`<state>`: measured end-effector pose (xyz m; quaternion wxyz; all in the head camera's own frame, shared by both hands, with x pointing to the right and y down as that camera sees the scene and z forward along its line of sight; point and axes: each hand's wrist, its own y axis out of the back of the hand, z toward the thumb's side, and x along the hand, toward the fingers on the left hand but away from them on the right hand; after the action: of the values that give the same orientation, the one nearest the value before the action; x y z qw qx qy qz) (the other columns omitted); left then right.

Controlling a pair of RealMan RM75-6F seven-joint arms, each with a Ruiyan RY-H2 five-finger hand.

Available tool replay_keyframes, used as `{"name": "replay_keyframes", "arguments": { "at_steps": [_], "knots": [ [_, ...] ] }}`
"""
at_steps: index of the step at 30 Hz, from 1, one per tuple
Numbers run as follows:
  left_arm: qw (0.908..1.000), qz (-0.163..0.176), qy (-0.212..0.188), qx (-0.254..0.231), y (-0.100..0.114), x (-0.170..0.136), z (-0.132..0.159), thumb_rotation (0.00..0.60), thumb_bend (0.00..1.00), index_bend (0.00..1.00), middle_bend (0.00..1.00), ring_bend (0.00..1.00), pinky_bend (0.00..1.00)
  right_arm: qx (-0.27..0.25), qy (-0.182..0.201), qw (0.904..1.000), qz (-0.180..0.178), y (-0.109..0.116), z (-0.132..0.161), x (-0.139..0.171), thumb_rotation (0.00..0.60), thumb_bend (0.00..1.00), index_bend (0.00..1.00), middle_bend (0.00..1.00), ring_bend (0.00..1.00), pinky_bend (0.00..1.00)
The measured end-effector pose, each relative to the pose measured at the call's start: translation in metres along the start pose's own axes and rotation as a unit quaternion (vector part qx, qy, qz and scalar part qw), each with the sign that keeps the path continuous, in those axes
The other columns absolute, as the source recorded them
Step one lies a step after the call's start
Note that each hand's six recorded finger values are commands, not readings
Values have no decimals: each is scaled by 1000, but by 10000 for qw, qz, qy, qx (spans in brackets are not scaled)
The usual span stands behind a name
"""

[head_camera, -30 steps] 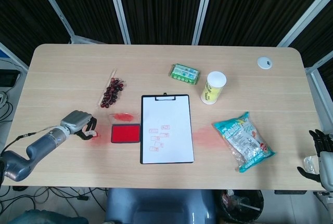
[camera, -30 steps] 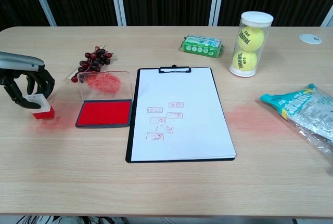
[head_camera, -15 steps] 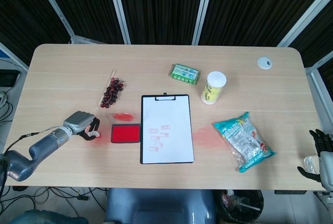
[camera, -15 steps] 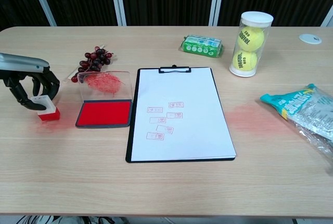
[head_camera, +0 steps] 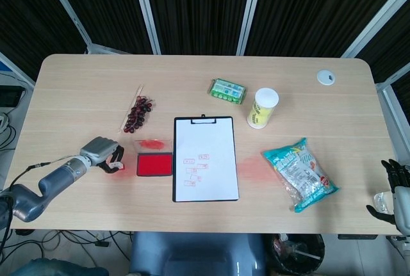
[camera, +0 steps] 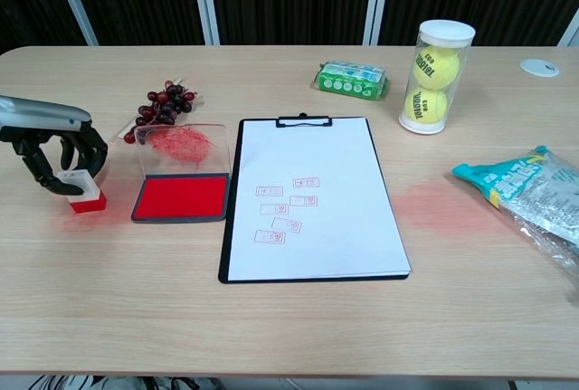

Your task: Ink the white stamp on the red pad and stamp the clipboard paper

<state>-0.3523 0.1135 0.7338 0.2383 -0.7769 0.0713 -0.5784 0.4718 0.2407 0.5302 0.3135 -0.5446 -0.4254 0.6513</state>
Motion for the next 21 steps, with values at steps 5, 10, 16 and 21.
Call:
{"name": "replay_keyframes", "arguments": {
  "at_steps": [5, 10, 16, 21],
  "knots": [
    [10000, -18, 18, 27, 0, 0, -1, 600, 426, 576, 557, 338, 380, 5, 1, 10000, 9, 0, 0, 0, 600, 93, 128, 103, 156, 165],
    [9999, -89, 40, 62, -2, -1, -1, 600, 425, 567, 547, 334, 376, 4, -6, 10000, 5, 0, 0, 0, 600, 93, 128, 102, 156, 165],
    [9999, -84, 43, 81, 0, -1, -1, 600, 422, 547, 541, 331, 376, 10, -3, 10000, 9, 0, 0, 0, 600, 93, 129, 102, 156, 164],
    [9999, -107, 50, 76, 1, -2, -1, 600, 421, 525, 536, 330, 375, 9, -8, 10000, 4, 0, 0, 0, 600, 92, 129, 102, 156, 165]
  ]
}}
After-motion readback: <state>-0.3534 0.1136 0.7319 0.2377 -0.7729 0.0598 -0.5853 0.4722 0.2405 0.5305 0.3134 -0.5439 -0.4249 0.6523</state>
